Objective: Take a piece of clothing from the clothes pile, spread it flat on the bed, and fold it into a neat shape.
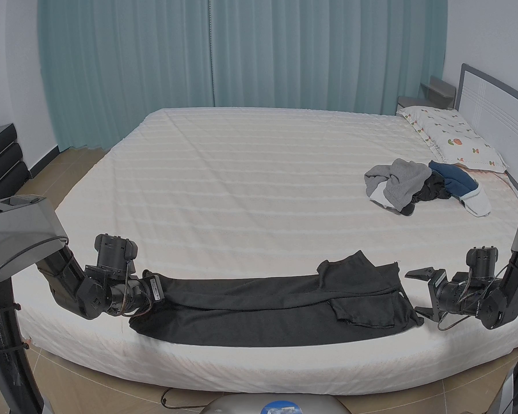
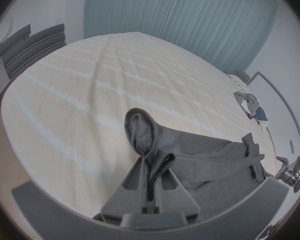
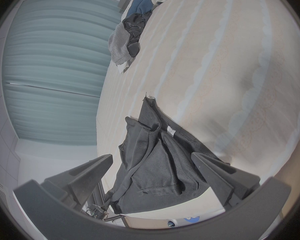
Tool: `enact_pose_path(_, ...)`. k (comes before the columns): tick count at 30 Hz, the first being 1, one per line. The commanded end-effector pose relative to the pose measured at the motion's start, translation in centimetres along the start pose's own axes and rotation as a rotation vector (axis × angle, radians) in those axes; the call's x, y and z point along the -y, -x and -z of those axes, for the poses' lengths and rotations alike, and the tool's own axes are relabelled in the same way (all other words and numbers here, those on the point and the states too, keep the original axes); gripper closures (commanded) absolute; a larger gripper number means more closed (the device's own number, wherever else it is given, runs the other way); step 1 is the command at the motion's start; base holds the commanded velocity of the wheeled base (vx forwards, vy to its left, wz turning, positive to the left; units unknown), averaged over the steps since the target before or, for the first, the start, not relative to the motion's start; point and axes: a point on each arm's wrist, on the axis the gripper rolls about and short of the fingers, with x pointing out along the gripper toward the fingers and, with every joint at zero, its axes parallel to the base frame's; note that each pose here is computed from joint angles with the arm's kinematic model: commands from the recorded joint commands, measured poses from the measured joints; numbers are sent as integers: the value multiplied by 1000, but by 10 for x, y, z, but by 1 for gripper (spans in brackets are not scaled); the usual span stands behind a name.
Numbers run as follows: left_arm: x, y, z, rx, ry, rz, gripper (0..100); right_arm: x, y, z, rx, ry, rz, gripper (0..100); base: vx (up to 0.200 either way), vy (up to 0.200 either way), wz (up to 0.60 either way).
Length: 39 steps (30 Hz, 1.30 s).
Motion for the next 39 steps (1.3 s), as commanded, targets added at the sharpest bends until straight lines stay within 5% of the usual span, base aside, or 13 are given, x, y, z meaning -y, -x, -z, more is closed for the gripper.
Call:
enact_pose_path(1, 0, 0, -1, -1, 0, 1, 100, 0, 0, -1, 3, 0, -1, 0, 0, 0, 0)
enact_pose_path(15, 0, -2, -3, 7, 5, 5, 100, 5, 8, -14, 34, -28, -11, 0, -129, 0, 0)
enact_pose_path(24, 17, -3, -24, 70, 209, 66, 100, 5, 6, -11, 18, -22, -7, 0, 0, -44, 0)
enact_pose_path(39, 62, 26, -41, 86, 155, 128, 100, 6, 5, -9, 12, -21, -3, 0, 0, -200, 0)
